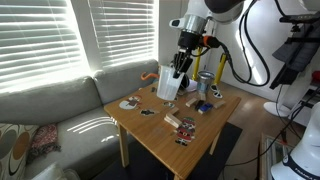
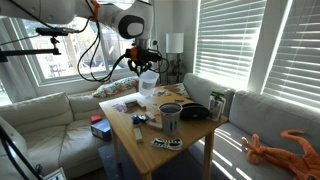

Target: Empty the plastic cup into the silver cup then stack the cups

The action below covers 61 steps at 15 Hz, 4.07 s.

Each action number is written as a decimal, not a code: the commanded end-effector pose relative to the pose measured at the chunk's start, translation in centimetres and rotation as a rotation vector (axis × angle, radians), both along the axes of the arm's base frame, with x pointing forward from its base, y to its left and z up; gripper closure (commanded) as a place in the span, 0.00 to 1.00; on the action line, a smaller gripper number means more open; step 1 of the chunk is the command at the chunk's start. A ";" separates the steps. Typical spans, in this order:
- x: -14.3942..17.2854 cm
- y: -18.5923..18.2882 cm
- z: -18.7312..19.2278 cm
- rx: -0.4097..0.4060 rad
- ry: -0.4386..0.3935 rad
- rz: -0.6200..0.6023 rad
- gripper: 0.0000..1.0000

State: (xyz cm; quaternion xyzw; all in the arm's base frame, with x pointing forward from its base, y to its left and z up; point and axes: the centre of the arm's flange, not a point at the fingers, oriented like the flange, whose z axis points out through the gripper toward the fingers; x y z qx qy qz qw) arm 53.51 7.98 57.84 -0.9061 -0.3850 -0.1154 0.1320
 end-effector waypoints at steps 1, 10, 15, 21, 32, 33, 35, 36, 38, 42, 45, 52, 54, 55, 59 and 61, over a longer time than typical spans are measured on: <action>1.4 1.2 -1.5 -0.164 0.012 0.014 0.98; 2.7 1.6 -4.8 -0.271 0.032 0.028 0.98; 3.2 1.3 -5.5 -0.290 0.025 0.014 0.68; 0.3 -1.5 0.0 -0.210 -0.088 -0.090 0.27; -3.4 -9.6 3.0 -0.180 -0.075 -0.340 0.00; -3.0 -10.8 2.3 -0.174 -0.021 -0.390 0.00; -3.2 -13.9 0.7 -0.188 0.060 -0.499 0.00; -3.6 -15.3 0.0 -0.197 0.087 -0.547 0.00; -4.6 -18.9 -1.1 -0.201 0.148 -0.640 0.00; -6.9 -24.5 -2.7 -0.208 0.226 -0.798 0.00; -7.3 -26.9 -4.5 -0.168 0.235 -0.863 0.00; -4.9 -26.5 -8.1 -0.161 0.257 -0.911 0.27; -4.4 -26.1 -8.8 -0.165 0.273 -0.906 0.39; -4.3 -26.0 -9.0 -0.162 0.276 -0.901 0.46; -4.6 -26.2 -8.8 -0.160 0.281 -0.892 0.75; -5.0 -26.6 -8.3 -0.154 0.273 -0.895 0.89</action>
